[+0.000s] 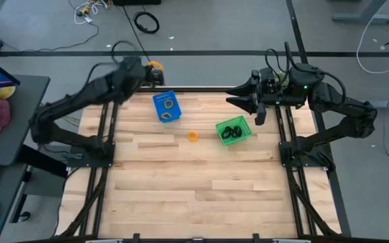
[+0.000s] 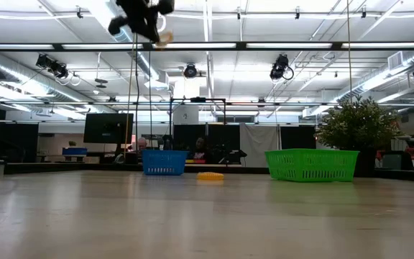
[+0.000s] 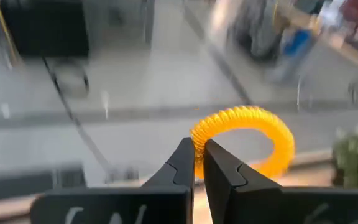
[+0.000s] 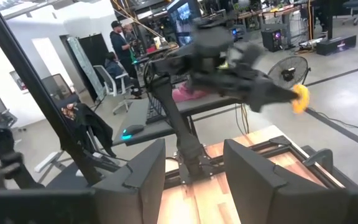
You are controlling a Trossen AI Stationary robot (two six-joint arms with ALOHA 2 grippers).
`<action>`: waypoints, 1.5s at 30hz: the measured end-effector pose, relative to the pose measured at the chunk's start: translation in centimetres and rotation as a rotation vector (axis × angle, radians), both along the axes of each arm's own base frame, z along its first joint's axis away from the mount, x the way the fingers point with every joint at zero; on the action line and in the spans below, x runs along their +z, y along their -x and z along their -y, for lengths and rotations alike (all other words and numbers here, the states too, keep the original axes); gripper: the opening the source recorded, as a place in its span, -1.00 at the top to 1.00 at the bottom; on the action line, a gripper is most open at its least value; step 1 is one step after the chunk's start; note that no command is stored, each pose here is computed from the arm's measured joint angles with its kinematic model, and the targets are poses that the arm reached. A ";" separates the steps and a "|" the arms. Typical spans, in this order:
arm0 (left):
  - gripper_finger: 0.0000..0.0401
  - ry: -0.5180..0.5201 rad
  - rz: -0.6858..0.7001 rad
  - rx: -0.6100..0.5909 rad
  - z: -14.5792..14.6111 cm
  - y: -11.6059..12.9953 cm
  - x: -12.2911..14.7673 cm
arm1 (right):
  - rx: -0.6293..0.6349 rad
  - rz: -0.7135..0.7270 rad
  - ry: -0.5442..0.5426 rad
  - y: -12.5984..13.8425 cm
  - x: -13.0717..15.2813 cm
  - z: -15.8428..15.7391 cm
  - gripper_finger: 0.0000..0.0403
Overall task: Sort spring keychains
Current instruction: Put the yellow spring keychain into the blue bin
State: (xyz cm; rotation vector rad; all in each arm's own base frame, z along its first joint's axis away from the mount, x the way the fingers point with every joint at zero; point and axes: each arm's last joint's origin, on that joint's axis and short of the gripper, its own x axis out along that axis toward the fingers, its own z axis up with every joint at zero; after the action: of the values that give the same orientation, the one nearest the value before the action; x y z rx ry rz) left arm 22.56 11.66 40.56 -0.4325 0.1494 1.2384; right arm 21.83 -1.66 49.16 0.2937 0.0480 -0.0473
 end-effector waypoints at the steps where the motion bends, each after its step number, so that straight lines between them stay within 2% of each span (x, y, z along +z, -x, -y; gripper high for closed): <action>1: 0.91 0.066 -0.011 -0.015 -1.0 0.0 -0.4 | 0.000 -0.002 -0.001 0.0 0.0 0.0 0.19; 5: 0.91 0.307 -0.078 -0.076 -4.4 -0.6 -3.3 | 0.000 -0.004 -0.009 0.0 0.0 0.0 0.19; 7: 0.89 0.384 -0.131 -0.069 -5.6 -1.0 -5.0 | 0.002 -0.006 -0.009 0.0 -0.1 0.0 0.19; 13: 0.86 0.541 -0.218 -0.117 -8.1 -2.8 -8.9 | 0.003 -0.021 -0.014 0.0 -0.2 0.0 0.19; 18: 0.88 0.631 -0.307 -0.192 -9.3 -4.2 -11.9 | 0.003 -0.024 -0.014 0.0 -0.2 0.0 0.19; 23: 0.87 0.762 -0.362 -0.205 -10.6 -3.8 -14.2 | 0.002 -0.024 -0.018 0.0 -0.2 0.0 0.19; 31: 0.87 0.869 -0.391 -0.214 -12.5 -3.4 -16.8 | 0.002 -0.024 -0.017 0.0 -0.2 0.0 0.19; 45: 0.86 0.935 -0.539 -0.250 -13.7 -4.5 -21.6 | 0.002 -0.041 -0.019 -0.6 -0.6 0.0 0.19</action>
State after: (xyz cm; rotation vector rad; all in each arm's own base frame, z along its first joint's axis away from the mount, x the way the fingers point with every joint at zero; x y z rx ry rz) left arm 27.05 25.36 19.01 -0.8369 1.2363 0.9516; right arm 22.41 -1.70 48.60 0.3116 0.0892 -0.0508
